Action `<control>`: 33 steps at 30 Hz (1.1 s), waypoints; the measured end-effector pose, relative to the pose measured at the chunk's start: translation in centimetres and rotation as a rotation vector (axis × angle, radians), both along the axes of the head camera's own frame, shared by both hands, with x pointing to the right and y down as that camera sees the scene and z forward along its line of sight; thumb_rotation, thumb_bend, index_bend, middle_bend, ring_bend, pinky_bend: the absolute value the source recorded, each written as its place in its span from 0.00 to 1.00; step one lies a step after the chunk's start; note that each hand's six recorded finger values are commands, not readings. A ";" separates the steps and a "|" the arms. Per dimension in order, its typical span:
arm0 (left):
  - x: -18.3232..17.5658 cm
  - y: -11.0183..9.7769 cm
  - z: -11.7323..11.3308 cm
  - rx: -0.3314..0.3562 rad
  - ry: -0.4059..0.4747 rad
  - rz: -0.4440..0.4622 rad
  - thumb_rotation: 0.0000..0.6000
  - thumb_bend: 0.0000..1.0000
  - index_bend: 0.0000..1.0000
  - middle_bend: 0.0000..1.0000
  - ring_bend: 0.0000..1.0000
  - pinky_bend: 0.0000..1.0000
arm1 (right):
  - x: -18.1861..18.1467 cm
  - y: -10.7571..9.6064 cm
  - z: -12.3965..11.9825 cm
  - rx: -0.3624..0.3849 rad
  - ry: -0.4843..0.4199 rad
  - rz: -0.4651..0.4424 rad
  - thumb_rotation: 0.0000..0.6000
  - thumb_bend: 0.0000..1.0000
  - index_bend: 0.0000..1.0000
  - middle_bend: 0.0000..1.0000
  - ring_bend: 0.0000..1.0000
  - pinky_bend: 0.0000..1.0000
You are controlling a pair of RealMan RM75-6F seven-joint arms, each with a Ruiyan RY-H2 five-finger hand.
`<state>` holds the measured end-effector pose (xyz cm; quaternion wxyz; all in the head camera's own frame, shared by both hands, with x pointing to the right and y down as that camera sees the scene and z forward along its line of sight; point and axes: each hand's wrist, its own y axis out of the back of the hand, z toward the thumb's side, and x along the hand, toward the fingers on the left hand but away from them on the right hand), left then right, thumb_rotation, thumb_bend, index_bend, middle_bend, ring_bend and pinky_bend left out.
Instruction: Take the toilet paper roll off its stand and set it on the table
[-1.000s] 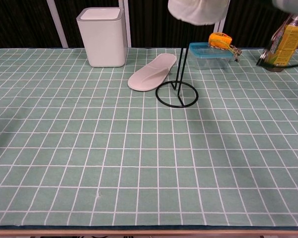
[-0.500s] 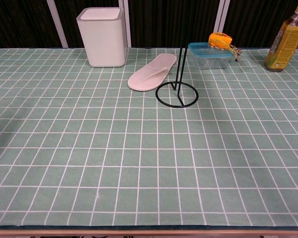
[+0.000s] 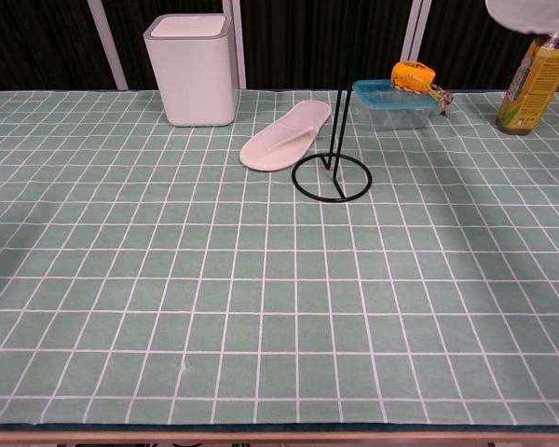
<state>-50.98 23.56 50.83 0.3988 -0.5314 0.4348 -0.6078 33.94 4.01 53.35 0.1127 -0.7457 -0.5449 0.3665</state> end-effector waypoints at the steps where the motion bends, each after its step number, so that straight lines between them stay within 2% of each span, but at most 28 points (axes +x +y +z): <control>1: 0.0 0.0 0.0 0.000 0.000 0.000 1.00 0.18 0.05 0.00 0.00 0.01 | 0.2 0.9 0.6 -0.019 0.001 -0.010 1.00 0.00 0.29 0.27 0.30 0.12; 5: 0.1 0.0 0.1 -0.003 0.001 0.003 1.00 0.18 0.05 0.00 0.00 0.01 | 0.8 5.4 3.5 -0.115 -0.025 -0.043 1.00 0.00 0.29 0.27 0.30 0.12; 9: 0.2 0.0 0.2 -0.007 0.002 0.007 1.00 0.18 0.05 0.00 0.00 0.01 | -0.2 9.8 6.2 -0.203 -0.102 -0.071 1.00 0.00 0.29 0.27 0.30 0.12; 13: 0.3 -0.1 0.3 -0.007 0.004 0.009 1.00 0.18 0.05 0.00 0.00 0.01 | -2.2 12.3 8.5 -0.248 -0.176 -0.093 1.00 0.00 0.29 0.27 0.29 0.12; 18: 0.0 -0.2 0.2 -0.003 0.007 0.001 1.00 0.18 0.05 0.00 0.00 0.01 | -5.6 13.6 10.9 -0.274 -0.260 -0.115 1.00 0.00 0.30 0.27 0.29 0.12; 23: -0.1 -0.2 0.0 0.003 0.010 -0.001 1.00 0.18 0.05 0.00 0.00 0.01 | -8.6 13.8 13.0 -0.288 -0.308 -0.126 1.00 0.00 0.30 0.27 0.29 0.12; 33: -0.2 -0.2 0.0 0.002 0.008 -0.002 1.00 0.18 0.05 0.00 0.00 0.01 | -11.7 13.3 16.5 -0.283 -0.267 -0.133 1.00 0.00 0.30 0.27 0.29 0.11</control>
